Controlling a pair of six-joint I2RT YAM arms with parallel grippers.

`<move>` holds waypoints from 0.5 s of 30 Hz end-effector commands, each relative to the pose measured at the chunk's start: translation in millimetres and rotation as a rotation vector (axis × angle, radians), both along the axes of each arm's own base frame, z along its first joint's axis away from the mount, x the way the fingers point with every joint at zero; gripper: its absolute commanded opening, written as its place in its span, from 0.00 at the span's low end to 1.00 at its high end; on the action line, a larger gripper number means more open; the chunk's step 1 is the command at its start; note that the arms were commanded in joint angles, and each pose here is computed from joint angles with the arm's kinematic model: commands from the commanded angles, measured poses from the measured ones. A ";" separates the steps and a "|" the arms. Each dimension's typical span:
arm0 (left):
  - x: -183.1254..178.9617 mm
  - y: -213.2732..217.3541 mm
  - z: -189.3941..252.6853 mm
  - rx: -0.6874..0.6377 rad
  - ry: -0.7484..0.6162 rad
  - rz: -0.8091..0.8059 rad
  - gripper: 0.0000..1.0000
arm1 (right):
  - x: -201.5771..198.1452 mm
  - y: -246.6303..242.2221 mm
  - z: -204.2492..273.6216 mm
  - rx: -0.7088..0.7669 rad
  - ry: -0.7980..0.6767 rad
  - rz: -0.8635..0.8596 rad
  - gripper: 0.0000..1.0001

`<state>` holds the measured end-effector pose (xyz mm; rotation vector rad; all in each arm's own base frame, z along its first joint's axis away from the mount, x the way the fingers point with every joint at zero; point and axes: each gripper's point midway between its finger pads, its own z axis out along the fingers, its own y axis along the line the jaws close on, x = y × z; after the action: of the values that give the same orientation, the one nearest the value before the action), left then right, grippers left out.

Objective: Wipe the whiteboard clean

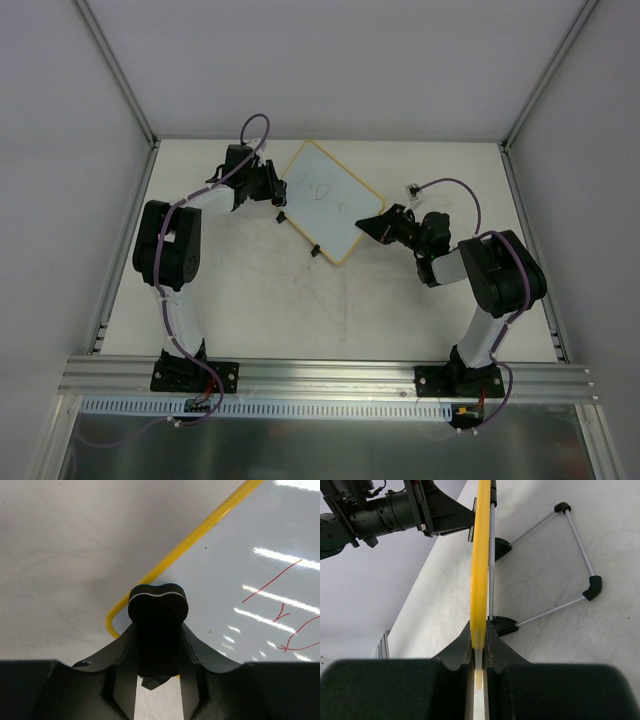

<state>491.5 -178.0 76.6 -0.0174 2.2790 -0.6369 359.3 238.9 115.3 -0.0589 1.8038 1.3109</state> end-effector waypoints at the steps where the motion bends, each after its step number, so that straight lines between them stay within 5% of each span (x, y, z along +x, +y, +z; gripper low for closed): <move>1: 6.6 -9.0 20.4 -0.037 -0.021 -0.027 0.00 | -8.4 15.2 77.3 0.091 -0.315 0.086 0.00; 15: -19.7 -50.6 5.4 -0.082 0.052 -0.106 0.00 | -8.3 17.0 75.2 0.092 -0.308 0.093 0.00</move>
<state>487.1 -197.5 79.8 0.0140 2.2920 -0.6920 359.6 238.8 115.5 -0.0457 1.8067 1.3161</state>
